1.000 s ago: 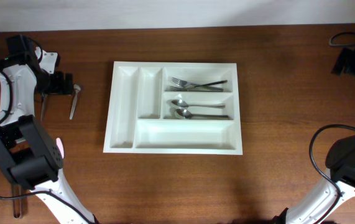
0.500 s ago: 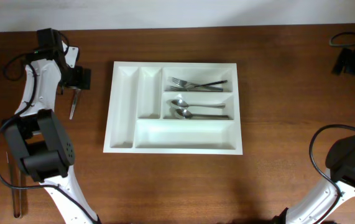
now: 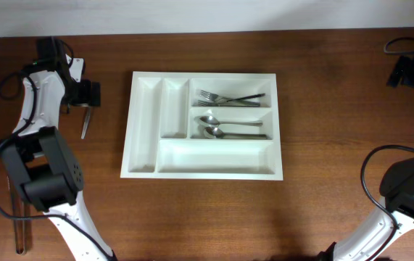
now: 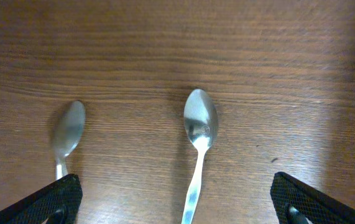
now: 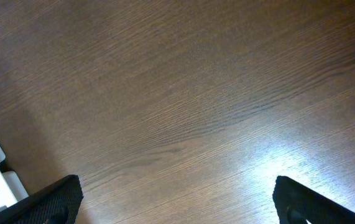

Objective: Pack container
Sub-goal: 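Lower the left gripper and grasp the right silver spoon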

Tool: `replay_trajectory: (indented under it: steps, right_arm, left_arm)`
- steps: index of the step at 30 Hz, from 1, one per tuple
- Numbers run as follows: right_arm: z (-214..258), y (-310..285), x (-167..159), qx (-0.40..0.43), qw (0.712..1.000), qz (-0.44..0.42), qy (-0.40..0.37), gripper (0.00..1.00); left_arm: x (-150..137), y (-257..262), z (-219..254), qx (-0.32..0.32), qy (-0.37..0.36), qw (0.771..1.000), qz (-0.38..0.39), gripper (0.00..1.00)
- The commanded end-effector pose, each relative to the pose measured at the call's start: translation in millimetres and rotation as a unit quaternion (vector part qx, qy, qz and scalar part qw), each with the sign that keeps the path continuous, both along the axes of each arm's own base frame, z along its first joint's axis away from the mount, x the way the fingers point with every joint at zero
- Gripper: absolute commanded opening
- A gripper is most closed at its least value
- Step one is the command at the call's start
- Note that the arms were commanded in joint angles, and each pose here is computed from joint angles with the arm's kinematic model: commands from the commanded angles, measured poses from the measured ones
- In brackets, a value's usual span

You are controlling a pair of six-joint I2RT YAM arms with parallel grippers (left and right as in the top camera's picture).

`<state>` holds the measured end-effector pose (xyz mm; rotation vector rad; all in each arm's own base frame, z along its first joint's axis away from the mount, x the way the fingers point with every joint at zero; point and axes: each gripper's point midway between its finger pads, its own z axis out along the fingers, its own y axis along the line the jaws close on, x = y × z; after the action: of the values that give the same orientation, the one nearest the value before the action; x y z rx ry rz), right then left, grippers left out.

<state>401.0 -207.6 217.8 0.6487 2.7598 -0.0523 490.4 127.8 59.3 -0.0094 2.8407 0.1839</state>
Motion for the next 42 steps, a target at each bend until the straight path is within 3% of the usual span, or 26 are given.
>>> replay_trajectory:
  steps: [1,13,42]
  right_arm:
    - [1,-1,-1,0.002,1.000,-0.007,-0.002,0.99]
    - [1,-1,-1,0.002,1.000,-0.007,-0.002,0.99]
    - [1,-1,-1,0.002,1.000,-0.007,-0.002,0.99]
  left_arm:
    - [-9,-5,-41,-0.022,0.043,0.999,0.006,0.99]
    - [-18,-5,-69,-0.038,0.071,0.996,0.045,0.99]
    - [-14,-7,-68,-0.076,0.057,0.995,0.044,0.99]
